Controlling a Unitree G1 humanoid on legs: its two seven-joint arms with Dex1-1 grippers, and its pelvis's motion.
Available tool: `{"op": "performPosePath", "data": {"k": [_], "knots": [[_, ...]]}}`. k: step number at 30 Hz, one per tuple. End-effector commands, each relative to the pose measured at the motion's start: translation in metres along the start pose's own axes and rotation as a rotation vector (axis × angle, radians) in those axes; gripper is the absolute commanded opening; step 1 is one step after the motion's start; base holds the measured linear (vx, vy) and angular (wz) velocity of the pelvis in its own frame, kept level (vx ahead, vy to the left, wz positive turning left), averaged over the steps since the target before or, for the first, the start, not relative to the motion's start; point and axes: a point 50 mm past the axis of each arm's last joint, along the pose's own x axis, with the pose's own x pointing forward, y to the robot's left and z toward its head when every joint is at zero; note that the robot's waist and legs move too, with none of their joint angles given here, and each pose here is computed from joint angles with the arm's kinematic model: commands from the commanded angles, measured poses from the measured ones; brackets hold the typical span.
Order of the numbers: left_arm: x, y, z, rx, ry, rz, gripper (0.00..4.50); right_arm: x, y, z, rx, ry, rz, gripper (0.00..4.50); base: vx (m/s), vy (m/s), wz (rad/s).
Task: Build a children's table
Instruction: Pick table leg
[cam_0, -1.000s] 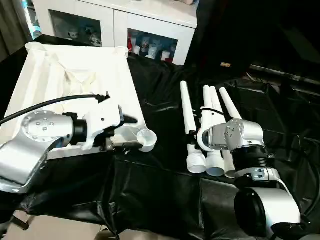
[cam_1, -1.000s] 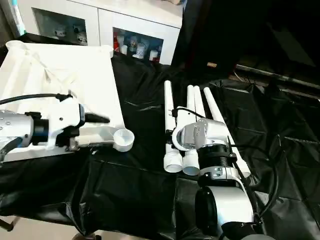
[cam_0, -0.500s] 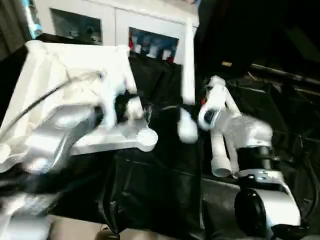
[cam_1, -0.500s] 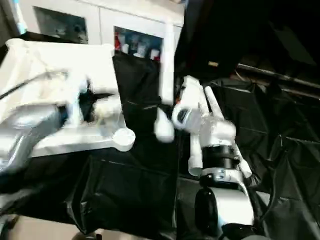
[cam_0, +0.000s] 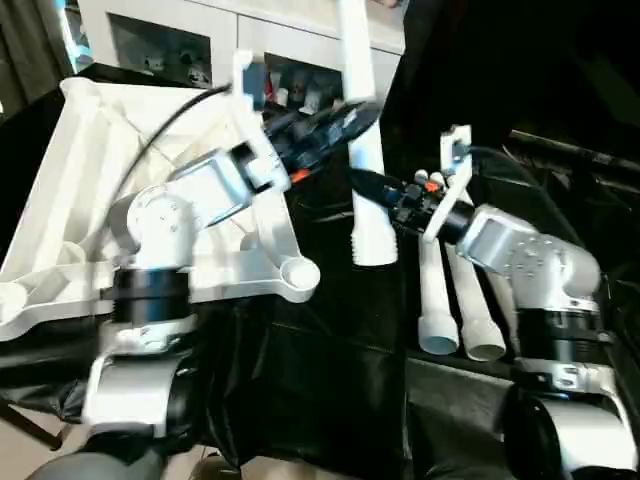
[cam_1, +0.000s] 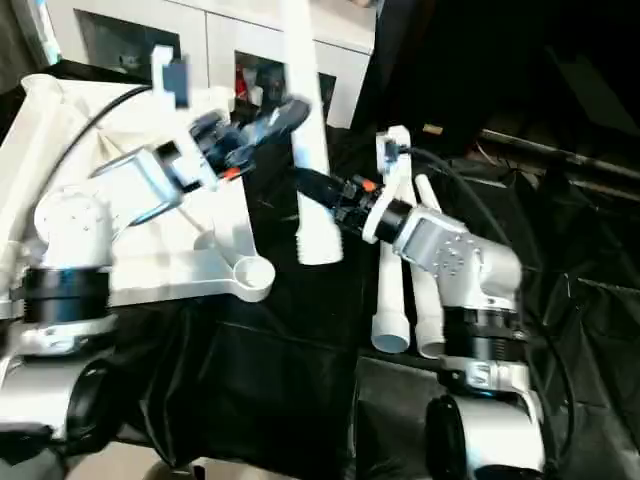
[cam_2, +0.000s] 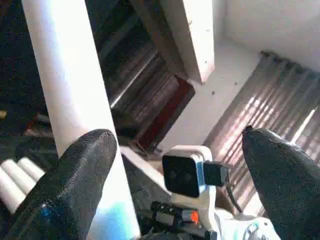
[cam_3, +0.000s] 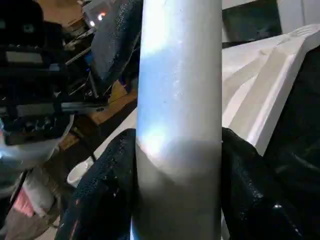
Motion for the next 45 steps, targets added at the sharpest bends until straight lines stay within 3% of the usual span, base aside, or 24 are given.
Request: {"op": "performPosePath", "data": {"k": [1, 8, 11, 14, 22, 26, 33, 35, 39, 41, 45], "knots": [[0.009, -0.001, -0.008, -0.017, 0.051, 0.012, 4.50, 0.000, 0.012, 0.005, -0.026, -0.008, 0.088, 1.86, 0.000, 0.000, 0.00], [0.009, -0.001, -0.011, -0.058, 0.055, 0.010, 4.50, 0.000, 0.018, 0.000, -0.027, 0.003, 0.137, 1.86, 0.000, 0.000, 0.00], [0.004, 0.013, -0.014, 0.011, 0.089, 0.150, 4.50, 0.001, 0.019, 0.001, -0.043, -0.006, 0.139, 1.86, 0.000, 0.000, 0.00], [0.003, 0.015, -0.014, 0.021, 0.094, 0.188, 4.50, 0.001, 0.018, 0.002, -0.055, -0.014, 0.125, 1.86, 0.000, 0.000, 0.00], [0.004, 0.021, -0.015, 0.066, 0.119, 0.302, 4.50, 0.005, 0.018, 0.005, -0.185, -0.031, 0.034, 1.86, 0.000, 0.000, 0.00], [0.003, 0.026, -0.016, 0.077, 0.128, 0.340, 4.50, 0.006, 0.020, 0.006, -0.199, -0.053, 0.022, 1.86, 0.000, 0.000, 0.00], [0.010, 0.019, -0.014, 0.041, 0.117, 0.273, 4.50, 0.004, 0.021, -0.002, -0.253, -0.030, -0.012, 1.86, 0.000, 0.000, 0.00], [0.012, 0.017, -0.014, 0.034, 0.115, 0.256, 4.16, 0.005, 0.020, -0.005, -0.262, -0.020, -0.024, 1.86, 0.000, 0.000, 0.00], [0.020, 0.013, -0.015, -0.034, 0.085, 0.242, 4.12, 0.011, 0.017, -0.013, -0.317, 0.016, -0.089, 1.86, 0.000, 0.000, 0.00], [0.025, 0.011, -0.017, -0.056, 0.074, 0.257, 3.73, 0.015, 0.014, -0.018, -0.342, 0.036, -0.141, 1.86, 0.000, 0.000, 0.00], [0.026, 0.014, -0.019, -0.055, 0.058, 0.297, 3.68, 0.018, 0.010, -0.022, -0.365, 0.055, -0.185, 1.86, 0.000, 0.000, 0.00]]}}
